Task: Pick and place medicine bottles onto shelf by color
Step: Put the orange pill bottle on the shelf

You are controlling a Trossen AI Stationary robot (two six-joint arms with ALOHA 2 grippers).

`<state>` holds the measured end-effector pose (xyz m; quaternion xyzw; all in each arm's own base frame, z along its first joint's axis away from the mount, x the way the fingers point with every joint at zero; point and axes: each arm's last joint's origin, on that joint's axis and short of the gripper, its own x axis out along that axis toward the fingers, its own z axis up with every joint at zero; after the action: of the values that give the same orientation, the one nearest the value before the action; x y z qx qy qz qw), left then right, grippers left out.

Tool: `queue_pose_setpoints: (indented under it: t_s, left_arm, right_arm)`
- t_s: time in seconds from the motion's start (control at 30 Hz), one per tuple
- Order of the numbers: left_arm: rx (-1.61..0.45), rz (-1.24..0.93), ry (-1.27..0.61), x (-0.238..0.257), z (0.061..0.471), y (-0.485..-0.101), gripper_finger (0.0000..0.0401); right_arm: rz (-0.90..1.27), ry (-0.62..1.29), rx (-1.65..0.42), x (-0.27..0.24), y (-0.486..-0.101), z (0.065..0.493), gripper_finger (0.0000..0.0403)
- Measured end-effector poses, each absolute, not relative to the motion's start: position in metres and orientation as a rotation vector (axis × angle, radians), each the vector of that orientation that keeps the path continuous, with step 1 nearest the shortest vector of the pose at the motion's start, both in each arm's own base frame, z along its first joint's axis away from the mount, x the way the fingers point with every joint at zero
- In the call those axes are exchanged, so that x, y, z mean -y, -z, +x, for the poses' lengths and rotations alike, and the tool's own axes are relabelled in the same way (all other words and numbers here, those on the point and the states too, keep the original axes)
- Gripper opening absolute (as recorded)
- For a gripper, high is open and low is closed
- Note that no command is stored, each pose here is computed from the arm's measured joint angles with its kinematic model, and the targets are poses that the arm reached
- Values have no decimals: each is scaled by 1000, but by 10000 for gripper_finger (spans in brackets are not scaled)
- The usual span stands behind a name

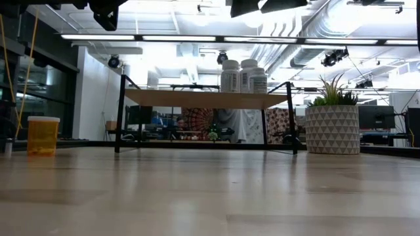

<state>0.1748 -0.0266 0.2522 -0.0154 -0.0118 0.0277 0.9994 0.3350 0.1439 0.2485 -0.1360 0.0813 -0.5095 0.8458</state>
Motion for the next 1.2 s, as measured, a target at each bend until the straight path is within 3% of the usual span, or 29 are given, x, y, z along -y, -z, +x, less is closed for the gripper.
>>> queue_pose_setpoints:
  t_s: [0.17, 0.3, 0.4, 0.5, 0.6, 0.93, 1.2]
  left_arm:
    - [24, -31, -56, 27, 175, -252, 149]
    - [24, -29, -57, 27, 175, -252, 149]
    - [24, -29, -57, 27, 175, -252, 149]
    - [24, -28, -59, 26, 175, -252, 149]
    - [23, -28, -60, 26, 175, -252, 149]
    - [-9, -22, -52, 27, 175, -249, 149]
    - [5, -50, 29, 29, 174, -251, 149]
  right_arm:
    - [-265, 965, -51, -146, -249, 339, 332]
    - [-280, 733, 57, -146, -248, 357, 332]
    - [-239, 363, 1, -144, -242, 385, 332]
    - [-84, -120, -195, -128, -246, 415, 332]
    - [5, -377, -356, -115, -252, 432, 332]
    - [-51, -374, -547, -121, -266, 405, 332]
    - [66, -158, -394, -112, -245, 323, 332]
